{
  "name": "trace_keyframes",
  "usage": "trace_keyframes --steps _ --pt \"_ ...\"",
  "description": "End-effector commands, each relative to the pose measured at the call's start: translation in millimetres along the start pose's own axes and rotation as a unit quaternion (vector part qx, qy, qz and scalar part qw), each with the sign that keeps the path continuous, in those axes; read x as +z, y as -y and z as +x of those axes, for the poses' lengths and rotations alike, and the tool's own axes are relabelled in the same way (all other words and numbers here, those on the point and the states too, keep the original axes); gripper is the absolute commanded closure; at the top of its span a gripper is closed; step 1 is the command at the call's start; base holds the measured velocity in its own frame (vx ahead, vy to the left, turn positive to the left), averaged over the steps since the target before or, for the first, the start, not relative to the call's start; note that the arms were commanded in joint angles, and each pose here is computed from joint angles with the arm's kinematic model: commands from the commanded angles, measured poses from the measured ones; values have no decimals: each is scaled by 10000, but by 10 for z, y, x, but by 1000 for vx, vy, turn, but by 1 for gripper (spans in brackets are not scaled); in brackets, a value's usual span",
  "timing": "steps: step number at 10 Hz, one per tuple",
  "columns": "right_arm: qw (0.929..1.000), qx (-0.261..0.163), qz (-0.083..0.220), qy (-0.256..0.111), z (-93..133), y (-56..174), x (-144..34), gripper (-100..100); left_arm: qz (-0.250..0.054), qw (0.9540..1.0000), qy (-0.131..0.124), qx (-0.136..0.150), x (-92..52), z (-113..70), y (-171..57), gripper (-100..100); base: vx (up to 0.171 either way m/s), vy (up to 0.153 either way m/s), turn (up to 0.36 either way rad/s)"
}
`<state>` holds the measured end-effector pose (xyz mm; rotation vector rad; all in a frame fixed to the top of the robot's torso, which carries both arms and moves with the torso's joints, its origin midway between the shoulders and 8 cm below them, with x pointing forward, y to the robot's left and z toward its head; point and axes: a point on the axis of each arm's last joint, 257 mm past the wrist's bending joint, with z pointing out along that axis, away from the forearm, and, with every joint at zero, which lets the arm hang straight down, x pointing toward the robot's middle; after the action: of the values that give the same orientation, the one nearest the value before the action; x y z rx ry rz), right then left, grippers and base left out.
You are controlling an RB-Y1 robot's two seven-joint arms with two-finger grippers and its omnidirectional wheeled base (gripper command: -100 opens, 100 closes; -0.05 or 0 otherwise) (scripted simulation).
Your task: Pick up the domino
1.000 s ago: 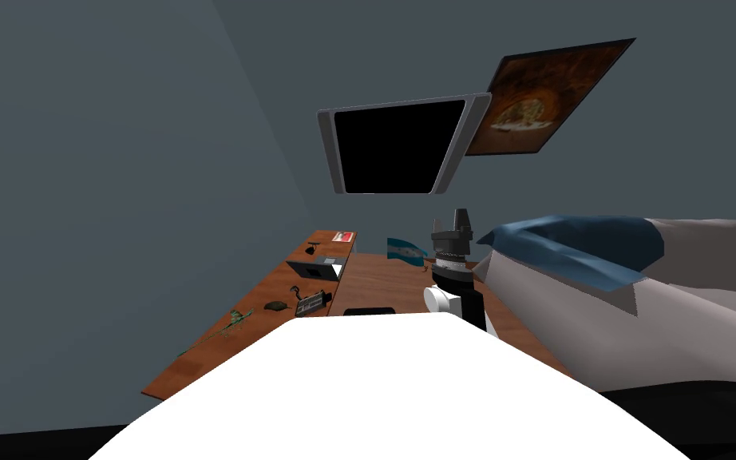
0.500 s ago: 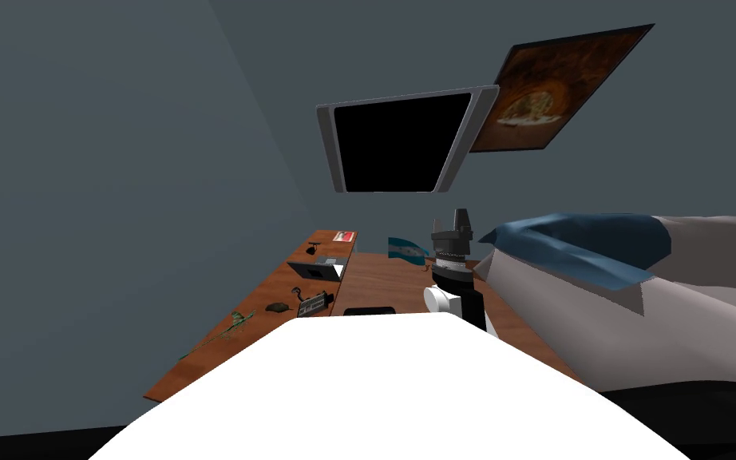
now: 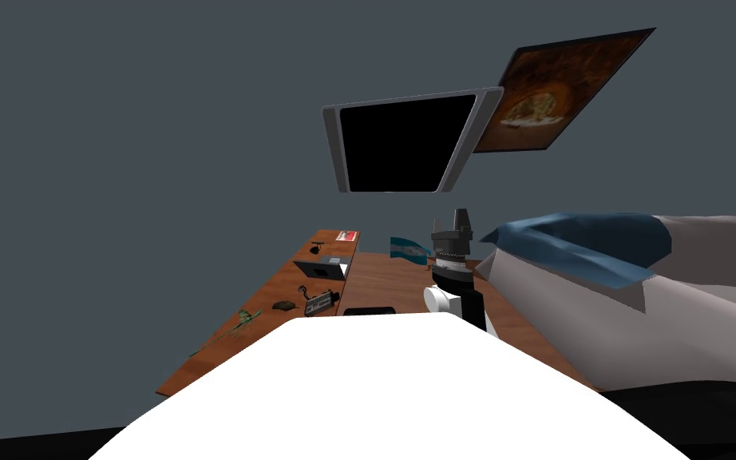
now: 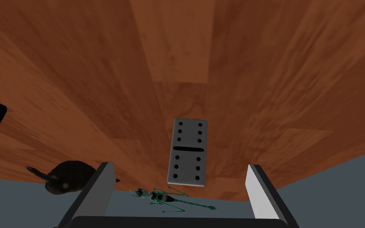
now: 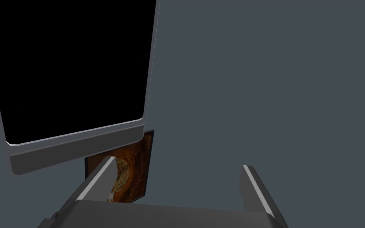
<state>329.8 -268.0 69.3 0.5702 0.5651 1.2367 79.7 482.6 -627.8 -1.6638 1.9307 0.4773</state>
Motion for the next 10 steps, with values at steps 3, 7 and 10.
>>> trace_keyframes --steps 3,7,10 --pt "10000 0 0 0 0 0 0 0 15 10000 24 -3 -113 239 181 -100 -26 79 -11" --pt "10000 1 0 1 0 0 0 0 -4 10000 27 7 -101 198 139 100 0 0 0" --pt "10000 1 0 1 0 0 0 0 2 10000 26 5 -101 199 148 0 0 0 0"
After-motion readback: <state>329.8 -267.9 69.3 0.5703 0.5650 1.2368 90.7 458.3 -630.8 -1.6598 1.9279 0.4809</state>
